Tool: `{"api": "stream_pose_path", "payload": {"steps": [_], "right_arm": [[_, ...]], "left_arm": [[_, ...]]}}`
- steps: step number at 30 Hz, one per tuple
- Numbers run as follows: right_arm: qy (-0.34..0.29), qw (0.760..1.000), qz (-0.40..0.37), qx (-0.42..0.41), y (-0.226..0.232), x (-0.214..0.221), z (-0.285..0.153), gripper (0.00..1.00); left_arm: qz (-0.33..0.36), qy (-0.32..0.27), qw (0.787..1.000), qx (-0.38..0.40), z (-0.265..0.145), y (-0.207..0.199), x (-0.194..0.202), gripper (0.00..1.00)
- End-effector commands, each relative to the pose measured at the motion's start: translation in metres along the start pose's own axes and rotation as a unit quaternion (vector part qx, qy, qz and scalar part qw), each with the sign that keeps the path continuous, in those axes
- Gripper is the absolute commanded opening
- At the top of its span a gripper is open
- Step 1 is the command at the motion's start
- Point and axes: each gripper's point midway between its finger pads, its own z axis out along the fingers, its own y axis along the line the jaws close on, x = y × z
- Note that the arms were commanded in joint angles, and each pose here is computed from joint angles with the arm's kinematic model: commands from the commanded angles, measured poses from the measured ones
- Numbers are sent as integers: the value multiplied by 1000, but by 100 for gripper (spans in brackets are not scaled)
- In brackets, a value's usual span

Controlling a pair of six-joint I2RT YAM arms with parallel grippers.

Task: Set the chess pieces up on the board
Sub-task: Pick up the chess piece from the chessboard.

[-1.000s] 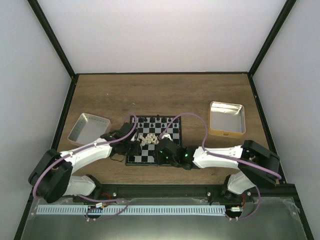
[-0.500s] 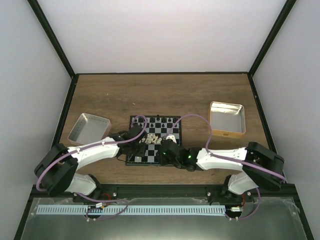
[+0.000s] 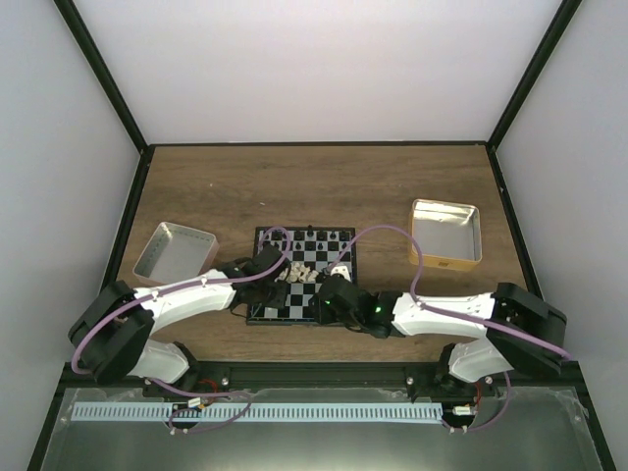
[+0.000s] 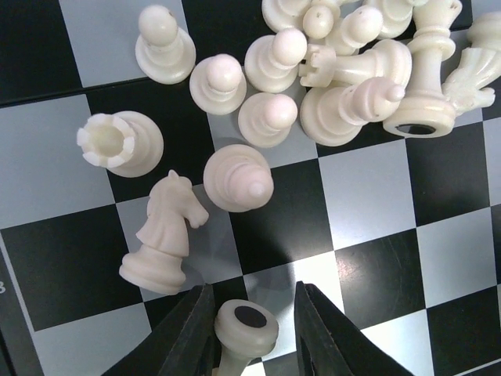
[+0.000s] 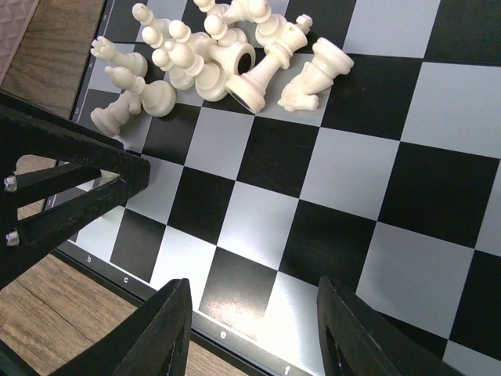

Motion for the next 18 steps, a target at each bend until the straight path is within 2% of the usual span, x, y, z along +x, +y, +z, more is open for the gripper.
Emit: {"api": "stream_pose_path", "payload": {"steps": [1,7,11,15,18], "right_arm": [[-14,1000,17,3,-4,-6,-4,46],[-15,1000,22,-6,-2,-6,-7,46],[-16,999,18,-29,5,-6,-11,47],[-22,995,-3,-95,26,-8,-20,48],[-27,989,-19,-143,43,-10,-27,49]], "left_arm": [[1,31,999,-23,5,10,18,31],[3,32,999,-35,8,14,21,21],[-15,16,999,-29,3,12,16,18],[-67,-20,997,23,-14,-4,3,17],[-125,-59,987,81,-35,-18,-9,17]]}}
